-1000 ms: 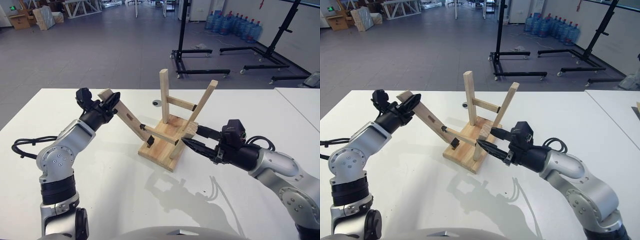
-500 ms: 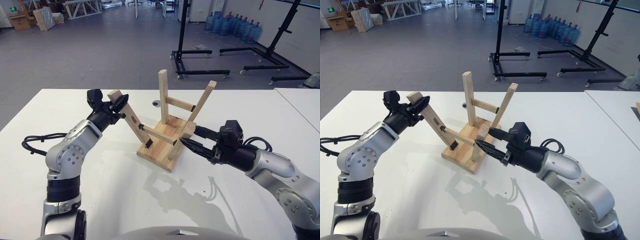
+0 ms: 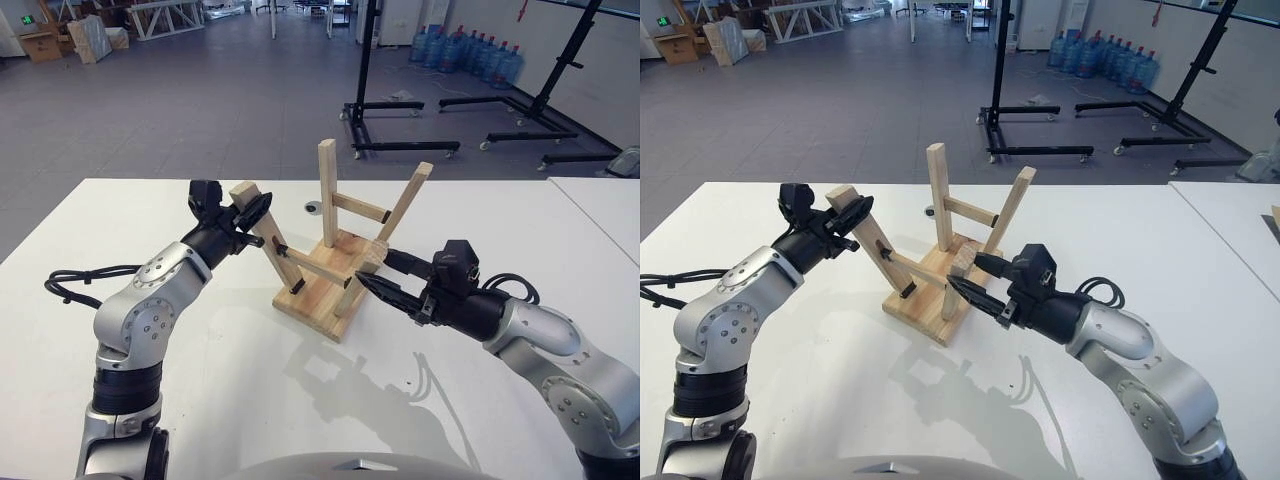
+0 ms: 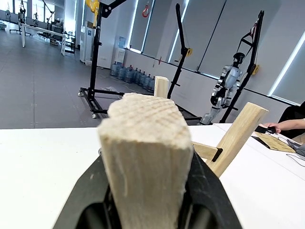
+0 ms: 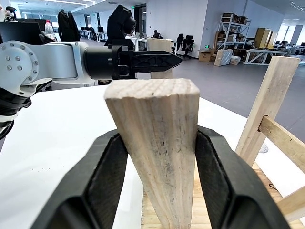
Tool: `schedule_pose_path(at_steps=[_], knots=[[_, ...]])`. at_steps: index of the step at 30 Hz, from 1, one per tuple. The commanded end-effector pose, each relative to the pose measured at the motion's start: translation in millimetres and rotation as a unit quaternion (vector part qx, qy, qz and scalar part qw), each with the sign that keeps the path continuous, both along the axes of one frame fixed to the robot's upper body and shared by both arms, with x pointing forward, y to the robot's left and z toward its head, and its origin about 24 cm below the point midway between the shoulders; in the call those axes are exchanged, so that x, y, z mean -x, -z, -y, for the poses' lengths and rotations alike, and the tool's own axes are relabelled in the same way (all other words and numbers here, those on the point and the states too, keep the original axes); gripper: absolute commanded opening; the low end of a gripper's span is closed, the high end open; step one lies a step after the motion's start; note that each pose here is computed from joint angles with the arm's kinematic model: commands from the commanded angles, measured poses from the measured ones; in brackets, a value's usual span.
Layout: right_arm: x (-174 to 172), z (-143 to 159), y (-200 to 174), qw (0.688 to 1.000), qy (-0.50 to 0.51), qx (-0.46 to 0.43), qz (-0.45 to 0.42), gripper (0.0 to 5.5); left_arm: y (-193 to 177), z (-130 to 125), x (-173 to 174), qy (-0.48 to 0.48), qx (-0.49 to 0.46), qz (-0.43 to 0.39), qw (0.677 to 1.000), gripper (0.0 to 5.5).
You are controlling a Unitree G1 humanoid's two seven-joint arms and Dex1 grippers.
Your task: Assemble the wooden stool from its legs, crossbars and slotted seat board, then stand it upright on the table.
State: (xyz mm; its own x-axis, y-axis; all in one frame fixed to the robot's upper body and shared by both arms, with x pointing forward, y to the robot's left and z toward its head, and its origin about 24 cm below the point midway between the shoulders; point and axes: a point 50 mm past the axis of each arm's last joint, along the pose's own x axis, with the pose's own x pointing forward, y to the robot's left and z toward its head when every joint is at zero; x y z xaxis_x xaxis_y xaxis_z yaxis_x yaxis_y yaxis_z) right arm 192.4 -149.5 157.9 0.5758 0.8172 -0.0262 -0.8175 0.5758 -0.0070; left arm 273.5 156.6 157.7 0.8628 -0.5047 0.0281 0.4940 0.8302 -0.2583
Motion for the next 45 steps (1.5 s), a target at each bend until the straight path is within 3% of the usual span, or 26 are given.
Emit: schedule_pose_path(at_steps=[1,13,21,26,29,33,40,45], knots=[[-3,7,12,0.999,0.03,0.019,-0.03,2.07,14,-6,5,-0.006,-0.033,-0.034,0.999,1.01],[0,0,13,0.999,0.018,0.015,-0.03,2.07,11,23,10,0.036,0.001,-0.041,0.999,1.01],[1,-1,31,0.994,0.023,0.084,-0.07,2.05,8,33,15,0.058,-0.008,-0.032,0.998,1.01],[-3,-3,29,0.996,0.047,0.053,-0.06,2.05,39,35,24,0.046,-0.045,-0.067,0.996,1.01],[-7,-5,17,0.997,0.065,0.005,-0.031,2.05,37,37,25,0.039,-0.035,-0.054,0.997,1.73],[-12,-8,1,0.996,0.073,-0.052,0.004,2.05,2,38,15,0.031,0.04,-0.012,0.999,2.41],[-11,-12,-12,0.993,0.058,-0.104,0.017,2.05,-24,36,10,0.034,0.04,0.023,0.998,3.61],[-4,-9,6,1.0,0.023,0.014,0.013,2.05,-19,35,10,0.035,0.023,0.01,0.999,4.36]])
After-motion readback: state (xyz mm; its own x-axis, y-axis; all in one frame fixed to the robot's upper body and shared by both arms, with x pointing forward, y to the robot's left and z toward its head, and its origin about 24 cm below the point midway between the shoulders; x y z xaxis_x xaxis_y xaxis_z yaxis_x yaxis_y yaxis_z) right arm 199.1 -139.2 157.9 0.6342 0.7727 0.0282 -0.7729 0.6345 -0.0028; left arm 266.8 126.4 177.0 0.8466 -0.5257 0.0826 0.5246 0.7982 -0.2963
